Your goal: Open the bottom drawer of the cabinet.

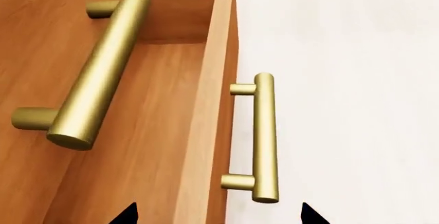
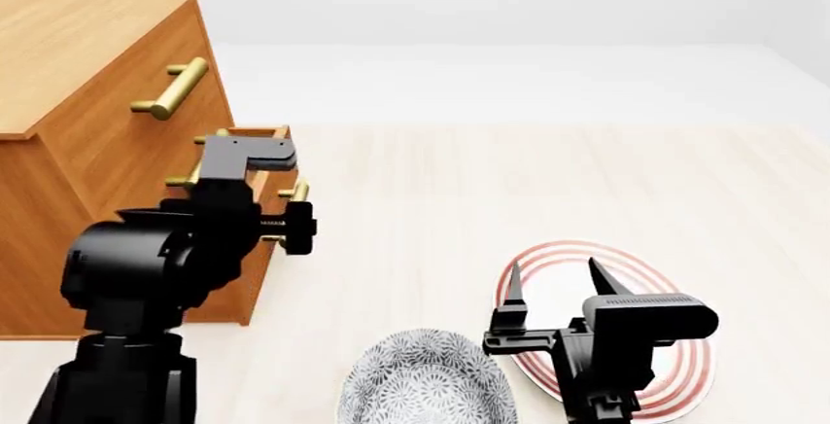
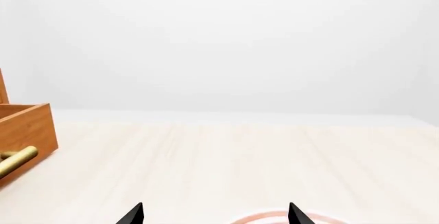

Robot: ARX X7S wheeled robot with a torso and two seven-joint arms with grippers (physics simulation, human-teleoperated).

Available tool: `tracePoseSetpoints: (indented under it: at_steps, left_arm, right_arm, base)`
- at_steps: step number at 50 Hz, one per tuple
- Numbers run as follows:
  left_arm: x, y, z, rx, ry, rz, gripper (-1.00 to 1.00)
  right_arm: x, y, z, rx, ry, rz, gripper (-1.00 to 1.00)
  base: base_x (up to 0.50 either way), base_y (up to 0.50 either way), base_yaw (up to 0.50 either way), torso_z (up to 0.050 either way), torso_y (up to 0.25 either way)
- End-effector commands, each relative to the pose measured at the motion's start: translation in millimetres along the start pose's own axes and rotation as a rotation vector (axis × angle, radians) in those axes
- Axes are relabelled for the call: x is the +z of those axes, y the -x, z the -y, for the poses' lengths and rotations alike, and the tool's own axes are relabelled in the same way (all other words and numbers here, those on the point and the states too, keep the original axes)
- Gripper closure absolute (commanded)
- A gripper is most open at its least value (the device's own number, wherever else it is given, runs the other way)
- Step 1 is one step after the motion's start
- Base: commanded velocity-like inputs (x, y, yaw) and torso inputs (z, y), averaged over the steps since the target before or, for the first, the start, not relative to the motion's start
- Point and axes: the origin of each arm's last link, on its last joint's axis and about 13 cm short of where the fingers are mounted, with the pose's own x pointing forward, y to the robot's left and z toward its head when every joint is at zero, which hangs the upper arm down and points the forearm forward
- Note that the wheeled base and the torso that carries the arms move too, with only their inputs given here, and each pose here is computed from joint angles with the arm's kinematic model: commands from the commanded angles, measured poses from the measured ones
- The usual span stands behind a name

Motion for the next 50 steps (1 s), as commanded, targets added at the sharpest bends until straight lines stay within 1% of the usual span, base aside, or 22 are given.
tracePoseSetpoints:
  at_steps: [1,11,14,17,19,20,23,25,35,50]
  left_arm:
    - [-8.3,-26.4,-8.2,-0.009,0.018,-0.095,-1.00]
    - [-13.6,-38.4,-9.7,0.003,0.023,-0.122,-1.00]
    - [-17.0,-39.2,-7.6,-0.011,0.014,-0.132,-1.00]
    - [-21.3,-36.6,-3.2,-0.082,-0.006,-0.152,-1.00]
    - [-22.3,-35.9,-1.6,-0.097,-0.011,-0.154,-1.00]
    - [-22.6,-34.3,0.1,-0.129,-0.014,-0.158,-1.00]
    - [-23.1,-30.6,2.9,-0.154,-0.026,-0.153,-1.00]
    - [-23.1,-25.3,5.8,-0.189,-0.035,-0.151,-1.00]
    - [-21.8,-10.0,17.5,-0.257,-0.068,-0.125,-1.00]
    - [-23.4,-9.5,36.8,-0.368,-0.073,-0.140,-1.00]
  right_arm:
    - [-0.6,0.5,-0.1,0.000,0.000,-0.001,-1.00]
    - [-2.6,0.5,0.1,-0.001,-0.003,-0.005,-1.00]
    - [-2.4,0.8,0.1,-0.002,-0.004,-0.004,-1.00]
    - [-2.7,1.3,0.2,-0.003,-0.005,-0.004,-1.00]
    - [-3.0,1.2,0.4,-0.004,-0.005,-0.005,-1.00]
    - [-3.0,1.1,0.3,-0.004,-0.005,-0.005,-1.00]
    - [-2.9,1.1,0.3,-0.004,-0.005,-0.005,-1.00]
    - [-3.4,0.5,0.4,-0.005,-0.005,-0.006,-1.00]
    - [-1.8,0.2,0.4,-0.004,-0.004,-0.004,-1.00]
    - [-1.5,0.8,1.7,-0.006,-0.006,-0.001,-1.00]
  base:
    - [0.00,0.00,0.00,0.000,0.000]
    - [0.00,0.00,0.00,0.000,0.000]
    - [0.00,0.00,0.00,0.000,0.000]
    - [0.00,0.00,0.00,0.000,0.000]
    - [0.00,0.00,0.00,0.000,0.000]
    - [0.00,0.00,0.00,0.000,0.000]
    - [0.00,0.00,0.00,0.000,0.000]
    - [0.00,0.00,0.00,0.000,0.000]
    - [0.00,0.00,0.00,0.000,0.000]
    - [0.00,0.00,0.00,0.000,0.000]
